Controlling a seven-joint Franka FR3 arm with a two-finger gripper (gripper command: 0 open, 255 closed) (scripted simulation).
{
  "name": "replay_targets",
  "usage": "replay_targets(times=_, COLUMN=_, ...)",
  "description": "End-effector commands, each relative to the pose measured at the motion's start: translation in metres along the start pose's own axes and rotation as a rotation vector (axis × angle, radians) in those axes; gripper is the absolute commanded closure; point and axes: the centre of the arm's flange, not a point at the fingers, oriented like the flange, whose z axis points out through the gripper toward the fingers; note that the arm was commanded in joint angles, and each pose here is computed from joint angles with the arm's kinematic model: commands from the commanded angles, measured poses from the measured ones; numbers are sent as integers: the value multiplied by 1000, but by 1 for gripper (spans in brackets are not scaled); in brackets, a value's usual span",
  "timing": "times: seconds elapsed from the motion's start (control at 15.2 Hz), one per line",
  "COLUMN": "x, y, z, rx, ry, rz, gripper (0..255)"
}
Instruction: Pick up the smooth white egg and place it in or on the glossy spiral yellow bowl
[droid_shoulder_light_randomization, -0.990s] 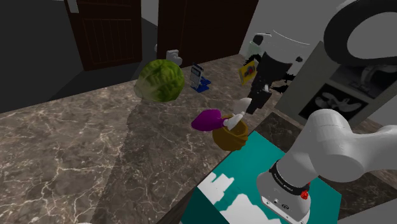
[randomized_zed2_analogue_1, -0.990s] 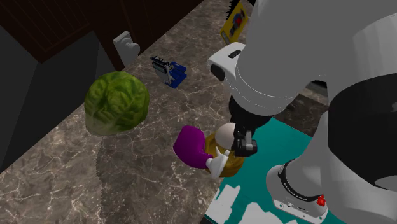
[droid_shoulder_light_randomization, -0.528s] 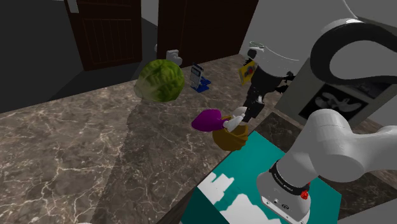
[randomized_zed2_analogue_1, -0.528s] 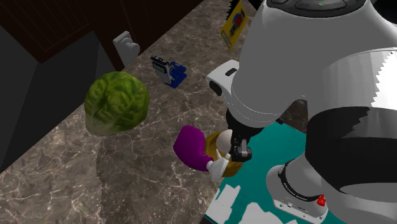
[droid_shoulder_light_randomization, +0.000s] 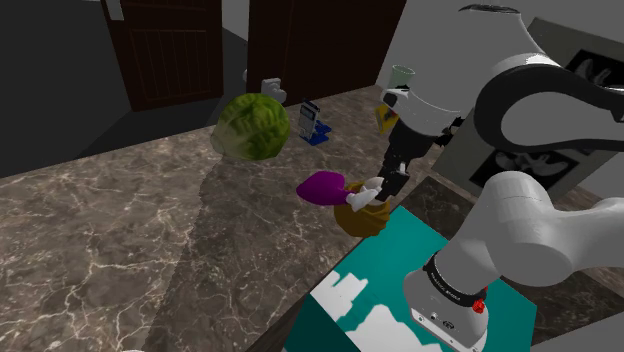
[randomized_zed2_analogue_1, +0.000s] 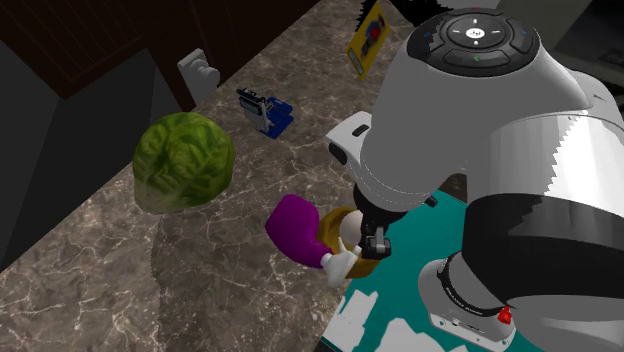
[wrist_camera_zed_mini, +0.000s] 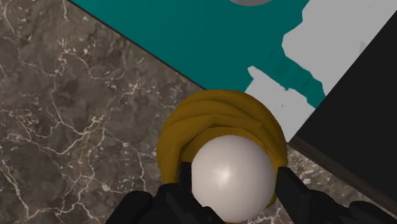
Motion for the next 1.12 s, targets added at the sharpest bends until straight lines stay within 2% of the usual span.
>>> replay_targets(times=0.0, x=0, y=0, z=1, rx=0, ry=0, rz=0, gripper=255)
replay_targets(times=0.2, x=0, y=0, z=1, rx=0, ry=0, rz=0, gripper=255)
replay_targets(times=0.26, x=0, y=0, z=1, rx=0, ry=0, rz=0, gripper=0)
replay_targets(times=0.59, x=0, y=0, z=1, rx=0, ry=0, rz=0, gripper=0)
replay_targets(times=0.86, x=0, y=0, z=-49, rx=0, ry=0, rz=0, gripper=0)
replay_targets(times=1.06, x=0, y=0, z=-49, rx=0, ry=0, rz=0, gripper=0)
